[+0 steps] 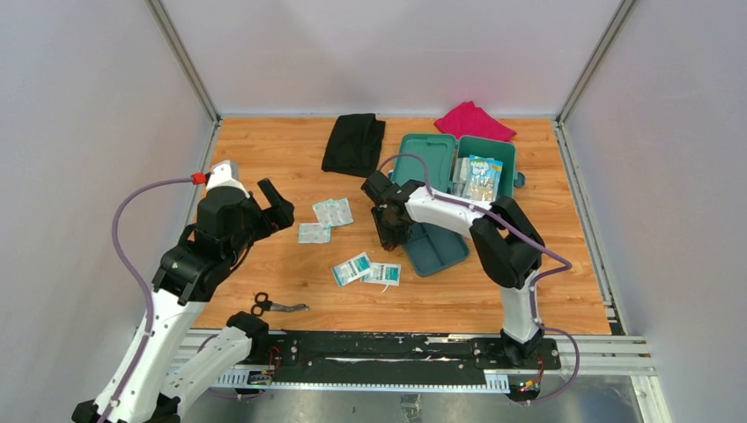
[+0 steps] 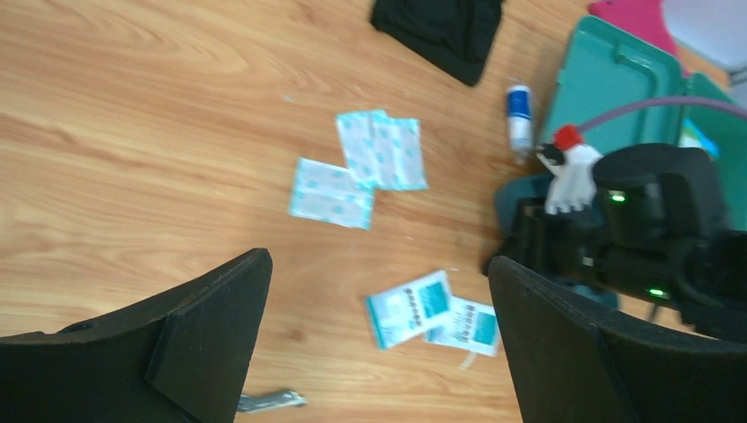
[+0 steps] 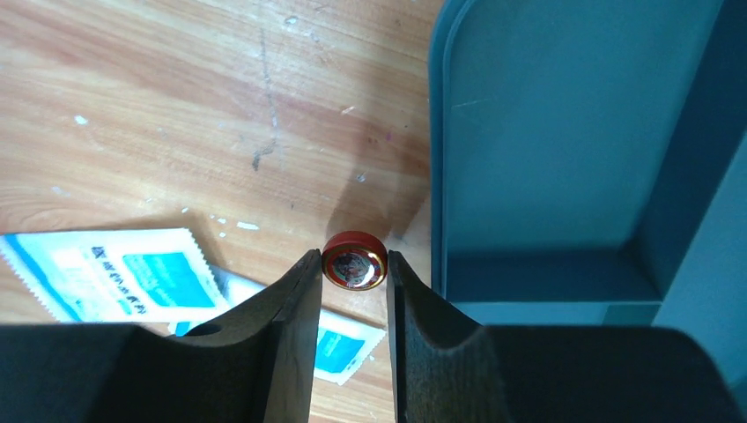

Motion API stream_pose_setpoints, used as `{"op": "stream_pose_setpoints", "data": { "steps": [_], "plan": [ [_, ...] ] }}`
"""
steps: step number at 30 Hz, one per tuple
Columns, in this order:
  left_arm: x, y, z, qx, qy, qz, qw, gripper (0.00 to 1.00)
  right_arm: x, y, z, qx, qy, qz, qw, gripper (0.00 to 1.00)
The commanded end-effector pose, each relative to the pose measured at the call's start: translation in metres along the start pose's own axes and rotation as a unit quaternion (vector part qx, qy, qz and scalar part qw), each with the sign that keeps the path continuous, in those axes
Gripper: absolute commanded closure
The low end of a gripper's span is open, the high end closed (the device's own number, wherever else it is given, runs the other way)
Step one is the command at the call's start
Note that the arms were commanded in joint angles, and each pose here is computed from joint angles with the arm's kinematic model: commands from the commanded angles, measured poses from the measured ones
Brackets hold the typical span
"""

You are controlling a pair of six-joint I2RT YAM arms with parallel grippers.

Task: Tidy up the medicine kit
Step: Place the medical item at the medicine box.

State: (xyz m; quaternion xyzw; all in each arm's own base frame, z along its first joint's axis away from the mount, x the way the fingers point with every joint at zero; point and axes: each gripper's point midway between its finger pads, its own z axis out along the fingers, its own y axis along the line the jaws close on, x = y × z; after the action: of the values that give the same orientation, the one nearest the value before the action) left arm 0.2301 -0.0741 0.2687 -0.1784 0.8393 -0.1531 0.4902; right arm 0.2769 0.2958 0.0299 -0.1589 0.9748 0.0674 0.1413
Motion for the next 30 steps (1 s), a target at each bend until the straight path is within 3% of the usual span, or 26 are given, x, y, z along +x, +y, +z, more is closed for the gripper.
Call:
{"op": "stream_pose_setpoints", "data": {
  "steps": [1,7,12,18,30],
  "plan": [
    [-0.033,0.039,-0.025,-0.078,-0.067,0.099,0.990,0.00,-0.005,0.007,-0.034,-0.020,-0.022,-0.010,1.000,0.72],
    [-0.037,0.059,-0.038,-0.104,-0.088,0.144,0.980,0.00,-0.023,0.010,-0.089,-0.047,-0.063,-0.011,0.997,0.73],
    [-0.014,0.070,-0.027,-0.113,-0.060,0.159,0.979,0.00,-0.046,-0.027,-0.138,-0.010,-0.108,0.008,0.994,0.74],
    [-0.006,0.073,-0.019,-0.123,-0.041,0.157,0.979,0.00,-0.067,-0.102,-0.176,0.032,-0.156,0.066,0.985,0.74],
    [0.008,0.068,-0.003,-0.123,-0.004,0.149,0.981,0.00,-0.095,-0.237,-0.155,0.115,-0.128,0.167,0.971,0.74]
  ]
}}
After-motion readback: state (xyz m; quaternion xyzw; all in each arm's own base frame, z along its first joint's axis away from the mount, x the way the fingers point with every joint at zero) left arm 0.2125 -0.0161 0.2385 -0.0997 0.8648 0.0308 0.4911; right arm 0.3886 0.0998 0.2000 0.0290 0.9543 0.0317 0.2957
